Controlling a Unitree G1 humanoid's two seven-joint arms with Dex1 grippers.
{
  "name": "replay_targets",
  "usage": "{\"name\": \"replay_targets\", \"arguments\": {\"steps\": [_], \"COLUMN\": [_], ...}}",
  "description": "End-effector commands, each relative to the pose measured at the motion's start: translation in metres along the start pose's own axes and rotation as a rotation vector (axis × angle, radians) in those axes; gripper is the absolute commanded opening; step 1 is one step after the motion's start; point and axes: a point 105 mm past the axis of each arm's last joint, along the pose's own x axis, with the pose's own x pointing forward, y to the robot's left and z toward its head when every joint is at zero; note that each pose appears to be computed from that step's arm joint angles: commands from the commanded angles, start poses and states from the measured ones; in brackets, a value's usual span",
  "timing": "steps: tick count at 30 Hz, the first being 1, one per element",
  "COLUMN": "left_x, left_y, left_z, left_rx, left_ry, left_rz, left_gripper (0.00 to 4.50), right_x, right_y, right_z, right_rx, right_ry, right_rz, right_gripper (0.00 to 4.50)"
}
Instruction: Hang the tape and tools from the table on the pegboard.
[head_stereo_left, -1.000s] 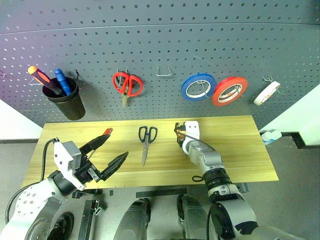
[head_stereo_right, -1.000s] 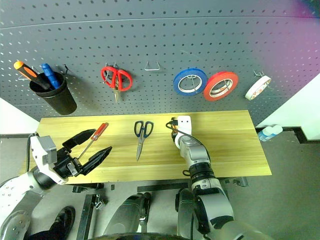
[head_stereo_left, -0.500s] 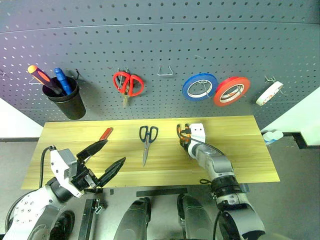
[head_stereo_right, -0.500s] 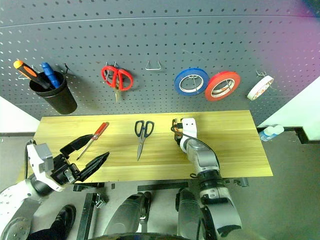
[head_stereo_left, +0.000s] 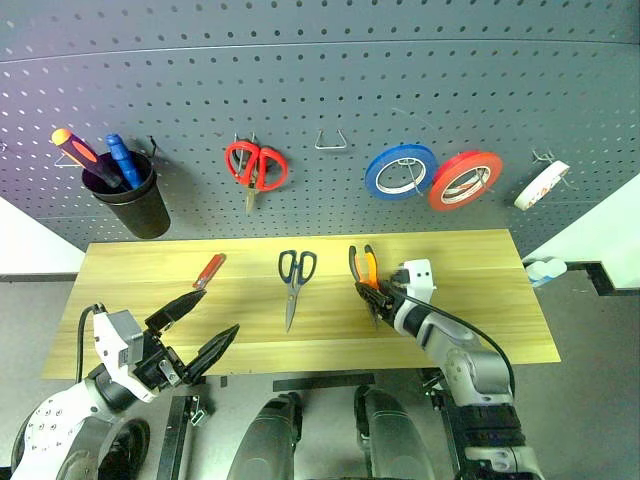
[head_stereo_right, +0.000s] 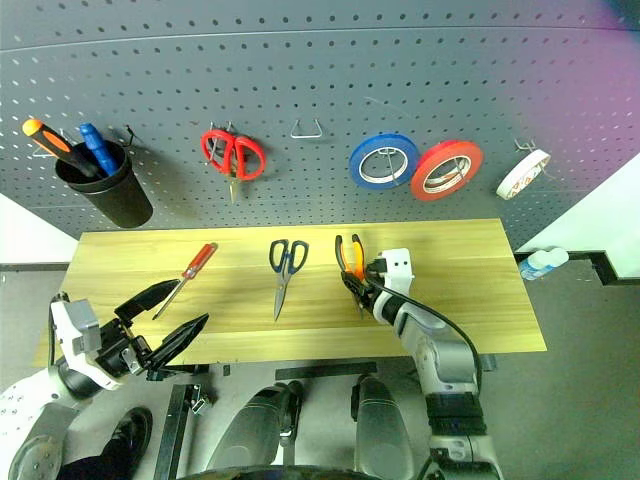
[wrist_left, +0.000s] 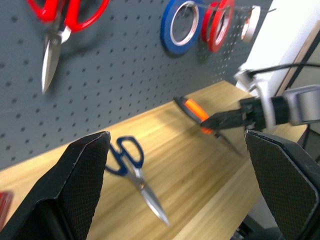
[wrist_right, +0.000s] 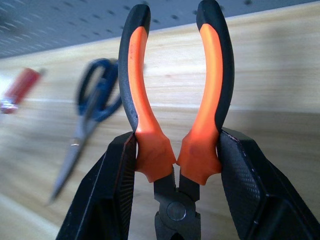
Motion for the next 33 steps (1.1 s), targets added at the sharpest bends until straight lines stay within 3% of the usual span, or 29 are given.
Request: {"name": "replay_targets", "arguments": {"steps": [1,10,19,28,33], "left_x": [-0.006,-0.013,-0.014,-0.013,-0.011], "left_y": [0.002,0.013,0.021,0.021,0.018], "left_z": [0.002,-0.01,-0.014,-0.017,-0.018], "left_rx": [0.041,0.045,0.059,0.062,0.064], "left_ry": [-0.019,-0.029,-0.045,-0.052,-0.057], "left_rz": [-0.015,-0.022,-0.025,-0.026,-0.029], "left_gripper": [4.5,4.5,4.5,4.5,4.5], "right_x": [-0.014,-0.033,-0.038,-0.028,-0.015], "right_y": [0.021,0.052,0.082,0.114,0.122], "right_z": [0.035,0.08,0.127,0.183,0.197], "right_rx": [-0.031,-0.035,-0.046,-0.06,-0.076], "right_ry": [-0.218,-0.453,-0.591,-0.754,-0.804], "right_rz": [0.147,0.311,0.454,0.525,0.523], "right_gripper": [2.07,2.07,2.07,2.07,2.07]}}
